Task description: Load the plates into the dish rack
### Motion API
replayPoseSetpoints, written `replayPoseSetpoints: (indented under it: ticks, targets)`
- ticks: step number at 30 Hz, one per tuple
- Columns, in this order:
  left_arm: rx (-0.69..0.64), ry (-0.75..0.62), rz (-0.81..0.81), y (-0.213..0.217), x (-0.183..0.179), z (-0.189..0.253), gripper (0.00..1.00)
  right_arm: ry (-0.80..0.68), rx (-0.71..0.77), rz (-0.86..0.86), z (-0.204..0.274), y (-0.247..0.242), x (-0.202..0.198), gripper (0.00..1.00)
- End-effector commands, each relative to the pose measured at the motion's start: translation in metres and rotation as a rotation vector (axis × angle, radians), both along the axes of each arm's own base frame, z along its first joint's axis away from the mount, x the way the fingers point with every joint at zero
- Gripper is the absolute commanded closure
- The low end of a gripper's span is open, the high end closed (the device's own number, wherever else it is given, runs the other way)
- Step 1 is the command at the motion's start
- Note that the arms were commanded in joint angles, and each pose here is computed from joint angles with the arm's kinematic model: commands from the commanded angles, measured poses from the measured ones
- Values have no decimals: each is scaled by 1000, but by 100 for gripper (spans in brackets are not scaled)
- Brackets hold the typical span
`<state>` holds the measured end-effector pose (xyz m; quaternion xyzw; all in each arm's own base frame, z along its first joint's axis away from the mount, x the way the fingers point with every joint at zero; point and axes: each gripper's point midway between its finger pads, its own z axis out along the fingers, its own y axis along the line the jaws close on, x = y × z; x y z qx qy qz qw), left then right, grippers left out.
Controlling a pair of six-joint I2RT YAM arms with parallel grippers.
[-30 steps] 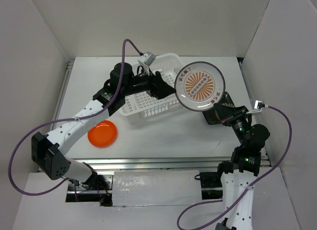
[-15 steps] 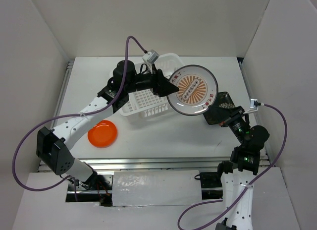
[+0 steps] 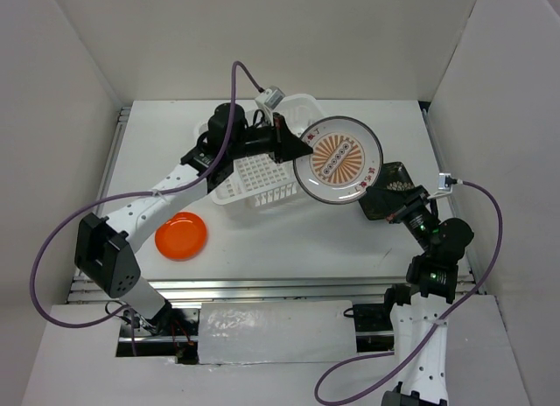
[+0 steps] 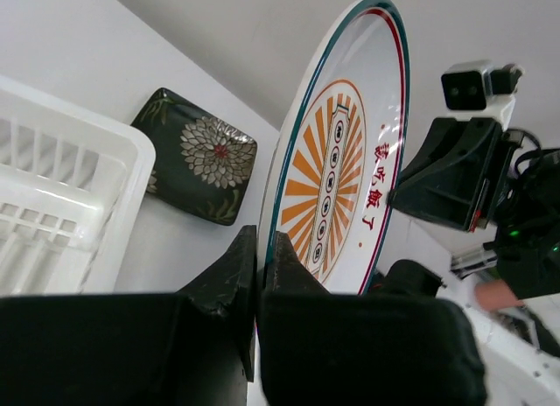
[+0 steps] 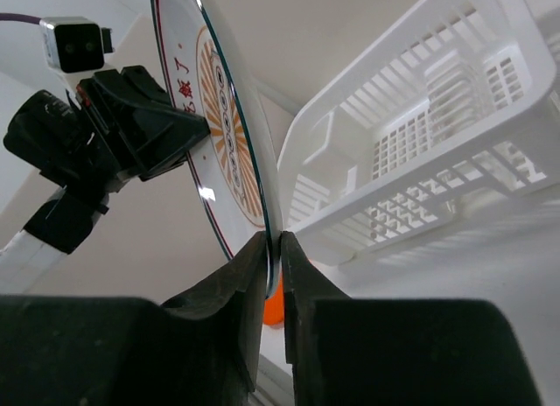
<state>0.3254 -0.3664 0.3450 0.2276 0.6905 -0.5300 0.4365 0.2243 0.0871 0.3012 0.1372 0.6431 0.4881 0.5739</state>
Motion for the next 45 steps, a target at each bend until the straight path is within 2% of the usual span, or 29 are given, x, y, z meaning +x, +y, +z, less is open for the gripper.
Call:
replayPoseSetpoints:
  ticks: [1,4,5,7,8,10,15,16,18,22,25,33,37,41,44,45]
  targets:
    - [-21,-124,-45,-5,-10,39,100,-78,-28,-36,19,-4,-2,80]
    - [29,-167,50,5,4,49,100,-58,-35,-81,14,-10,2,52]
    - [37,-192,98,9,12,56,100,-52,-36,-91,13,-11,3,36]
    - [71,-239,138,15,19,59,100,-36,-38,-105,8,-14,4,20]
    - [86,-262,208,22,28,71,100,-33,-39,-112,6,-14,4,11]
    - [164,-268,261,30,41,65,100,-25,-38,-132,2,-17,5,8]
    - [302,-378,453,52,83,94,100,-19,-64,-177,-15,-22,2,5]
    - [320,-401,483,59,86,105,100,-32,-74,-190,-14,-24,1,1]
    - [403,-443,547,69,103,101,100,12,-75,-221,-29,-29,3,0]
    - [531,-521,663,89,129,101,100,-20,-65,-177,-42,-21,0,0]
    - [643,-483,765,107,160,75,100,-5,-59,-204,-53,-26,3,0]
    - [738,-515,703,114,189,21,100,-2,-78,-231,-64,-30,4,0]
    - [846,-502,651,116,210,-30,100,-28,-73,-248,-62,-32,3,0]
    - [845,-530,551,110,218,-54,100,-34,-85,-266,-62,-35,4,0]
    - [828,-589,565,111,219,-54,100,-29,-88,-268,-64,-36,5,0]
    - [836,-590,553,112,216,-66,100,-26,-87,-268,-64,-36,5,0]
